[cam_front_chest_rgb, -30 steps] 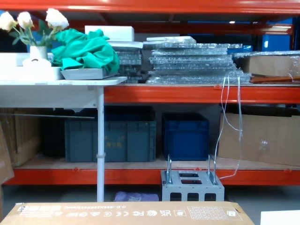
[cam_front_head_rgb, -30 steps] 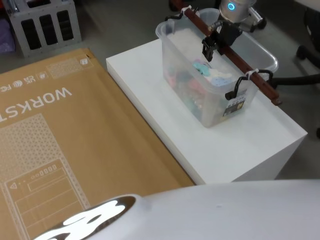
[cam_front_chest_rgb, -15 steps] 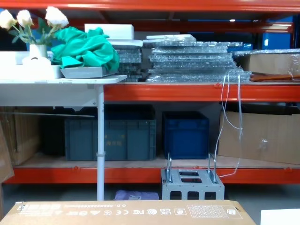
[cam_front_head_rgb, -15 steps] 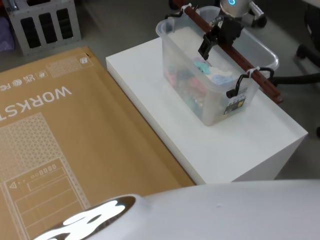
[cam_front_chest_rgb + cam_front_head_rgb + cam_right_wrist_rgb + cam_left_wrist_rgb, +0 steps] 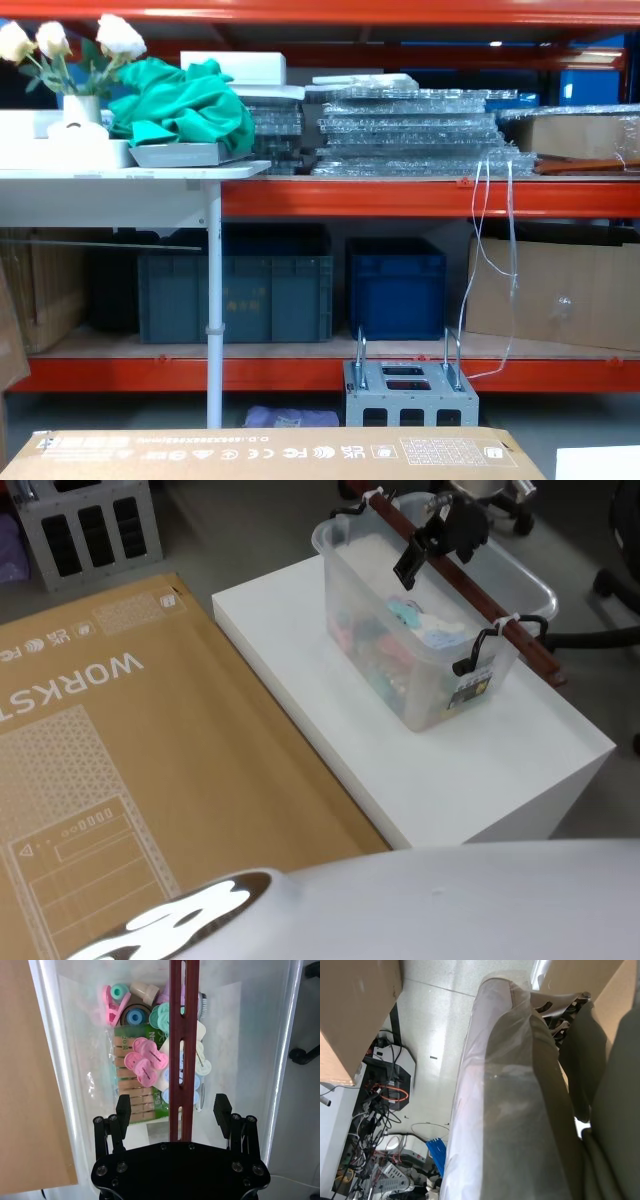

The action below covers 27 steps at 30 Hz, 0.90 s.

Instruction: Use one hand to grasp the basket and place it at the designated location.

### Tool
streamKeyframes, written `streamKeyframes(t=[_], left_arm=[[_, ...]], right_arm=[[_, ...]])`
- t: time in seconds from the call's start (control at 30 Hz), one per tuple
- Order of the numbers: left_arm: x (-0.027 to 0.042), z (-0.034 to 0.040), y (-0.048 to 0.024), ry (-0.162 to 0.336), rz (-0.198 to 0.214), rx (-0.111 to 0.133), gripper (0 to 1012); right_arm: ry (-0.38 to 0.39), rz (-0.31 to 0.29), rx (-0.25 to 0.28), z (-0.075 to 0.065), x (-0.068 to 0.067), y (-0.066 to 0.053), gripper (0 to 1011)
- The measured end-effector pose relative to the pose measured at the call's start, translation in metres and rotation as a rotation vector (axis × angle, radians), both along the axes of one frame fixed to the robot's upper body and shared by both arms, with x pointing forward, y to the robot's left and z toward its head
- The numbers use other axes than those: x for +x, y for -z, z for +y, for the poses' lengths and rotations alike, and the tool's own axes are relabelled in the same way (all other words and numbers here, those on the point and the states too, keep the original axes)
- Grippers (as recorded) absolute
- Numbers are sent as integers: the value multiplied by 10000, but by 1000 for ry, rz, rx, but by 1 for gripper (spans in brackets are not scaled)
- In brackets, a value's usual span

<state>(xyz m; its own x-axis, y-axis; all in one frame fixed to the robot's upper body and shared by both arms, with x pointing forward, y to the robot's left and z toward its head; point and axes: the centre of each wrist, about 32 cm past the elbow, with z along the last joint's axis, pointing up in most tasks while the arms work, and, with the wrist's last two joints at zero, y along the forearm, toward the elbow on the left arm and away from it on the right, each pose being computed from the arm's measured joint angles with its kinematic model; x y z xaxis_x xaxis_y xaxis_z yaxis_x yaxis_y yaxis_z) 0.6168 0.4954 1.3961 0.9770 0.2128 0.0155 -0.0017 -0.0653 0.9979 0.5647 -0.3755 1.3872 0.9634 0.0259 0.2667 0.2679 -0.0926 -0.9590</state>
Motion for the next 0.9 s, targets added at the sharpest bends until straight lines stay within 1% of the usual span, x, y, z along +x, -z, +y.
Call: streamKeyframes(t=[0.13,0.27,0.3,0.33,0.47,0.5,0.7,0.77,0.9], left_arm=[[0,-1,0,0,0,0,0],[0,-1,0,0,0,0,0],[0,-1,0,0,0,0,0],[0,-1,0,0,0,0,0],[0,-1,0,0,0,0,0],[0,-1,0,0,0,0,0],[0,0,0,0,0,0,0],[0,-1,0,0,0,0,0],[0,-1,0,0,0,0,0]], right_arm=[[6,-3,4,4,-17,-73,1000],[18,-8,10,8,-36,-195,1000],[18,-8,10,8,-36,-195,1000],[22,-10,13,6,-42,-237,1000],[25,-14,15,11,-52,-303,1000],[25,-20,13,15,-60,-344,1000],[24,-42,4,33,-84,-463,1000],[25,-57,-5,49,-100,-543,1000],[26,-67,-11,63,-112,-614,1000]])
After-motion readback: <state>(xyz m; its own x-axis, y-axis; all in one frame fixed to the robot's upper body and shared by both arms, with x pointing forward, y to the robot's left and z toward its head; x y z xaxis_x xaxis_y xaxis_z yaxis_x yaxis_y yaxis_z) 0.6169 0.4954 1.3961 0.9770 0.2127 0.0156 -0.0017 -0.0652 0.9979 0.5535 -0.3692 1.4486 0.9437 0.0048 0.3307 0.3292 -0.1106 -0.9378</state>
